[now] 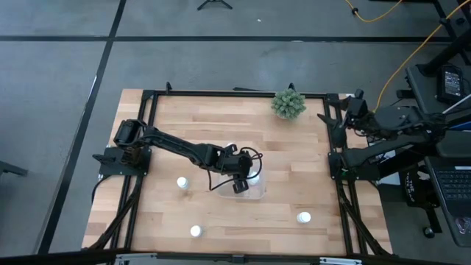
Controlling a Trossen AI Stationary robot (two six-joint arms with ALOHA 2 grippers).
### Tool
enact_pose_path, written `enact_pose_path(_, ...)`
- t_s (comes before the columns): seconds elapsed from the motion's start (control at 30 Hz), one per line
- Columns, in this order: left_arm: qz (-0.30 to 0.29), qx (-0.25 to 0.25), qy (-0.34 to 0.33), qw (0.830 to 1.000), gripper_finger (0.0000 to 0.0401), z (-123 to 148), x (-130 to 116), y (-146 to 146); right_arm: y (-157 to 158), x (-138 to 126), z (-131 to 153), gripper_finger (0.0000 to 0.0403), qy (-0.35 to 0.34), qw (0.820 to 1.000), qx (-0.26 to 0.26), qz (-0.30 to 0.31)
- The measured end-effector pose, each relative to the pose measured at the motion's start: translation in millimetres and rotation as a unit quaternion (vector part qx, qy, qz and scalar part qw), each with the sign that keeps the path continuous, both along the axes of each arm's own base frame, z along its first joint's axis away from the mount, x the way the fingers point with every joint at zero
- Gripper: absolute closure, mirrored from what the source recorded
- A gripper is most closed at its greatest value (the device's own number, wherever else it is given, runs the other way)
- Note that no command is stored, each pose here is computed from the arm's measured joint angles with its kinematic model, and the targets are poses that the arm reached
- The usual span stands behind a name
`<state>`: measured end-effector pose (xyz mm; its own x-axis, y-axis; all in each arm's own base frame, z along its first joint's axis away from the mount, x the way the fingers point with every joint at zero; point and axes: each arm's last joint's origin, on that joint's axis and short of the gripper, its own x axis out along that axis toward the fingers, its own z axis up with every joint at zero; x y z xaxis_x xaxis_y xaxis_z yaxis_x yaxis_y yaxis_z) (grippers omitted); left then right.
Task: Pick and place pill bottles into a basket
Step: Put the white pill bottle into the transparent bin
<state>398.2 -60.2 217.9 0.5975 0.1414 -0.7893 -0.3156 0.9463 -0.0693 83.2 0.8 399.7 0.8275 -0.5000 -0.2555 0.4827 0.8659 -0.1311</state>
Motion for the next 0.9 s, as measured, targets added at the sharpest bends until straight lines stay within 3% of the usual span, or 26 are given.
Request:
enact_pose_path(0.37, 0.013, -0.024, -0.017, 0.999, 0.0242, -17.2, -2.9, -0.2, 1.7, 3.1, 7.4, 0.0149, -0.023, 0.999, -0.017, 0.028)
enact_pose_path(0.9, 0.007, -0.009, -0.006, 1.000, 0.0242, -23.3, -2.4, -1.2, 2.3, 3.8, 8.9, 0.0149, -0.031, 0.999, -0.012, 0.038)
